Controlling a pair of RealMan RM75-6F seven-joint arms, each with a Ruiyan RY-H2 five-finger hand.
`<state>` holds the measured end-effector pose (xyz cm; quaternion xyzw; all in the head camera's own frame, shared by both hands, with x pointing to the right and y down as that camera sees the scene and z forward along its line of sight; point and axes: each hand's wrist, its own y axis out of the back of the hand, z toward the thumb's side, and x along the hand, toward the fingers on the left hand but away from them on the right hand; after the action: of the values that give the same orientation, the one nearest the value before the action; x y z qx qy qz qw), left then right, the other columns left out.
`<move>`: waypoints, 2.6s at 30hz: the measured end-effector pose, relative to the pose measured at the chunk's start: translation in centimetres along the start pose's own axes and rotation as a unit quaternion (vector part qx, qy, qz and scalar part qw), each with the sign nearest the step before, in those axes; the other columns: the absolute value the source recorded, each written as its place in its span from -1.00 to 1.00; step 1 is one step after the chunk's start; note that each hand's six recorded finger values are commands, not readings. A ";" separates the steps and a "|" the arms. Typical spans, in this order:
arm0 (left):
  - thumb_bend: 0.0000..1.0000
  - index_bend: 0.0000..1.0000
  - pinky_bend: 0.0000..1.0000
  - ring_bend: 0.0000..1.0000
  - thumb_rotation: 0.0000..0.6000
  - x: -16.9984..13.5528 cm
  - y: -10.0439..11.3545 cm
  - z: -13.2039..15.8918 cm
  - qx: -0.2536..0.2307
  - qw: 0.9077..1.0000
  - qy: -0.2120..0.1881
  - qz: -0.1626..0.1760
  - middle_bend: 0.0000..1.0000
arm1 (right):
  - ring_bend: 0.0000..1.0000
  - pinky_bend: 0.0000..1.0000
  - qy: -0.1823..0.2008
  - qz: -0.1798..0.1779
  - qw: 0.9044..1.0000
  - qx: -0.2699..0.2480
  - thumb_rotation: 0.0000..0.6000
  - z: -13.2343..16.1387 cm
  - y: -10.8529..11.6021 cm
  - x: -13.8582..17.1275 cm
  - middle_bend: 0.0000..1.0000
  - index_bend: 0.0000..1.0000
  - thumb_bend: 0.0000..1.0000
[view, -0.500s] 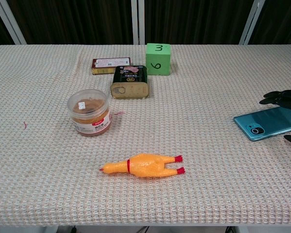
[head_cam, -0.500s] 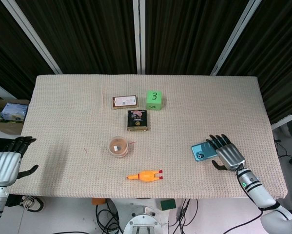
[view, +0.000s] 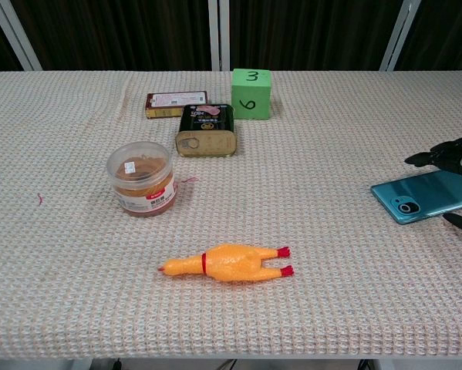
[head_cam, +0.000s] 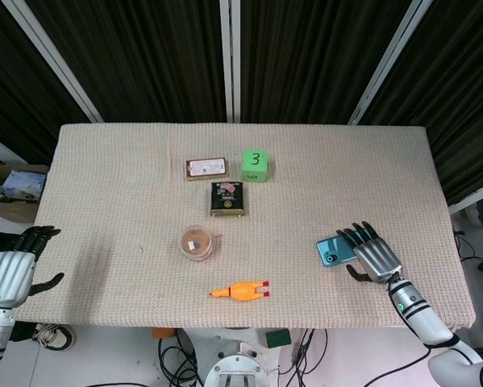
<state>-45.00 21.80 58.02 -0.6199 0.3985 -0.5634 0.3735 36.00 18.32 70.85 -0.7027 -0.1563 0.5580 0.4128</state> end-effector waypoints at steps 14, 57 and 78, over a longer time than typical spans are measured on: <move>-0.76 -0.57 -0.36 -0.70 1.00 0.0 -0.3 0.0 0.000 1.000 0.001 -0.006 -0.62 | -1.00 -1.00 0.004 0.008 1.000 0.001 0.60 0.0 -1.1 0.0 -0.53 -0.83 -0.06; -0.76 -0.57 -0.33 -0.70 1.00 0.7 -1.3 -0.7 -0.002 1.000 0.010 -0.029 -0.62 | -0.58 -1.00 0.022 -0.002 1.000 0.013 1.00 -0.6 3.3 -3.2 0.06 0.30 0.10; -0.76 -0.57 -0.31 -0.70 1.00 1.0 -1.3 -0.9 -0.001 0.999 0.016 -0.034 -0.62 | -1.00 -1.00 0.058 0.012 0.995 0.077 0.72 0.1 6.6 -7.6 -1.00 -1.00 -0.29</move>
<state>-45.74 21.40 59.63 -0.6245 0.3840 -0.5848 0.3471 31.83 9.11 70.84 -0.7022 -0.0806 0.5312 0.4672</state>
